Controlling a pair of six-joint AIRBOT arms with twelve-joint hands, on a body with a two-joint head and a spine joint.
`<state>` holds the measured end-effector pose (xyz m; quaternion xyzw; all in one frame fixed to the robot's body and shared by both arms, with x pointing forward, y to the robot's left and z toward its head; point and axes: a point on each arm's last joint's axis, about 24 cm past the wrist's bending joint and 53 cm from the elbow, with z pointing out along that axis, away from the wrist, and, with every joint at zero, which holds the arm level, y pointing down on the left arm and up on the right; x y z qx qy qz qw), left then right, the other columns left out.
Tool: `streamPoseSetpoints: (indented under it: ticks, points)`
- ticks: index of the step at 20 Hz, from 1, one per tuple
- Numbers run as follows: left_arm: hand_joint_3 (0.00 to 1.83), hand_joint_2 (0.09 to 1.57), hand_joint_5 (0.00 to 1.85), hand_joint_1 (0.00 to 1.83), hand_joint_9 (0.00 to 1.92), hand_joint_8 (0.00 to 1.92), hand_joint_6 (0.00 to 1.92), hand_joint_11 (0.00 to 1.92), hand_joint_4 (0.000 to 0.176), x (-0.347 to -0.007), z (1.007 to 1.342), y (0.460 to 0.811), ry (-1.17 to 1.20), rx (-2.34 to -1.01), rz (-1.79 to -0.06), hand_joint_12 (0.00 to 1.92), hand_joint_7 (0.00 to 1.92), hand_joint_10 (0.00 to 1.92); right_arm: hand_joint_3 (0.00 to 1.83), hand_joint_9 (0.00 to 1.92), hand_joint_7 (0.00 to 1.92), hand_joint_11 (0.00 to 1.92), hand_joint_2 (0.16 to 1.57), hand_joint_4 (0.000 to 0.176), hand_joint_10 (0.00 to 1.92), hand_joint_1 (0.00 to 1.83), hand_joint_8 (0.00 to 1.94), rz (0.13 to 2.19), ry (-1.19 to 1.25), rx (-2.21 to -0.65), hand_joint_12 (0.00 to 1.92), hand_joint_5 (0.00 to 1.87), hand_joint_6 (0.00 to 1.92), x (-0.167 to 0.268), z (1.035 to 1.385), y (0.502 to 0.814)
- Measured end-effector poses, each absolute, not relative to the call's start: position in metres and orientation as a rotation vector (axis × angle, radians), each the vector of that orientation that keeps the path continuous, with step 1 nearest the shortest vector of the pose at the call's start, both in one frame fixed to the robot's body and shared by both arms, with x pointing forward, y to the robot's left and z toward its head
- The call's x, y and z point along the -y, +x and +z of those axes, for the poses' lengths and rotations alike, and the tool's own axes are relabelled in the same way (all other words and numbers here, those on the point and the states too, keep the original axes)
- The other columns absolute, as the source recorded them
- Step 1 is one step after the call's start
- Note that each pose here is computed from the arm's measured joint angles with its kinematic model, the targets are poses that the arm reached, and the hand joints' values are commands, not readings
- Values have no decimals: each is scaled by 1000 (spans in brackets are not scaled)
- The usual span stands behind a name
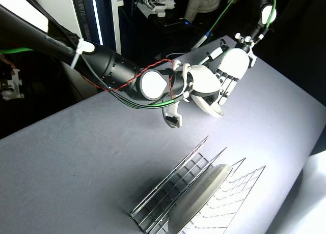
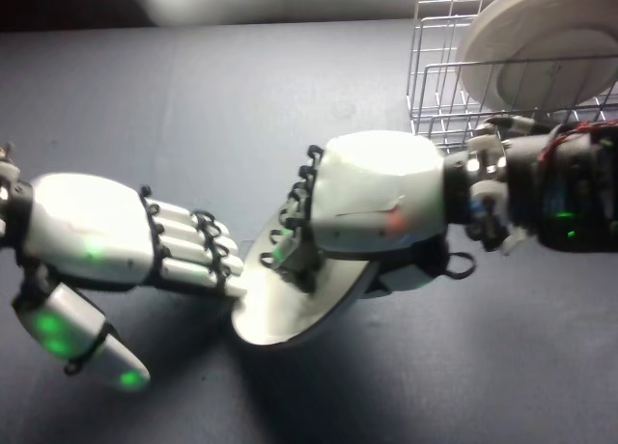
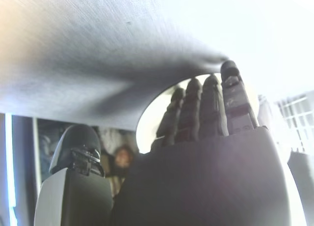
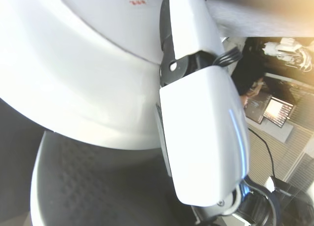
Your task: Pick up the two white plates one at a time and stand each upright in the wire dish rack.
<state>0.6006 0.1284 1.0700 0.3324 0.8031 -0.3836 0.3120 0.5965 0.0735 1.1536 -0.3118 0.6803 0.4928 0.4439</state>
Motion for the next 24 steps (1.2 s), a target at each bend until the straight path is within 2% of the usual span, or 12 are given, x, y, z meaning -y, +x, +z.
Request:
streamPoseSetpoints:
  ticks: [3,7,11,15,18,19,24]
  points:
    - [0,1160,0,0,0,0,0,0,0,-137,1097,616,846,-2060,-979,0,0,0,0,1074,1135,1027,1059,0,910,1391,706,1224,-721,-1682,825,974,939,-59,1172,596]
    - [2,1164,0,0,0,0,0,0,0,-140,1115,619,855,-2017,-976,0,0,0,0,1043,1088,988,1075,0,955,1387,790,1221,-676,-1681,876,935,1004,-49,1190,594]
    - [3,1168,0,0,0,0,0,0,0,-150,1144,630,813,-1955,-962,0,0,0,0,1012,1060,963,1085,0,1003,1384,837,1299,-502,-1654,895,931,1013,-37,1234,602]
    - [3,1167,0,0,0,0,0,0,0,-160,1145,635,822,-1951,-927,0,0,0,0,1010,1070,960,1083,0,1011,1385,821,1410,-316,-1625,918,938,999,-25,1270,608]
    - [5,1173,0,0,0,0,0,0,0,-162,1150,636,820,-1942,-927,0,0,0,1,1005,1043,951,1094,0,998,1382,894,1457,-182,-1635,925,895,1058,-12,1281,614]
    - [6,1176,0,0,0,0,0,0,0,-162,1152,636,819,-1937,-931,0,0,0,0,1021,1065,963,1083,0,982,1385,836,1464,-148,-1632,916,932,1012,-7,1285,618]
    - [5,1175,0,0,0,0,0,0,0,-163,1152,635,832,-1934,-922,0,0,0,0,1023,1070,966,1081,0,977,1386,836,1538,48,-1595,893,940,993,14,1313,635]
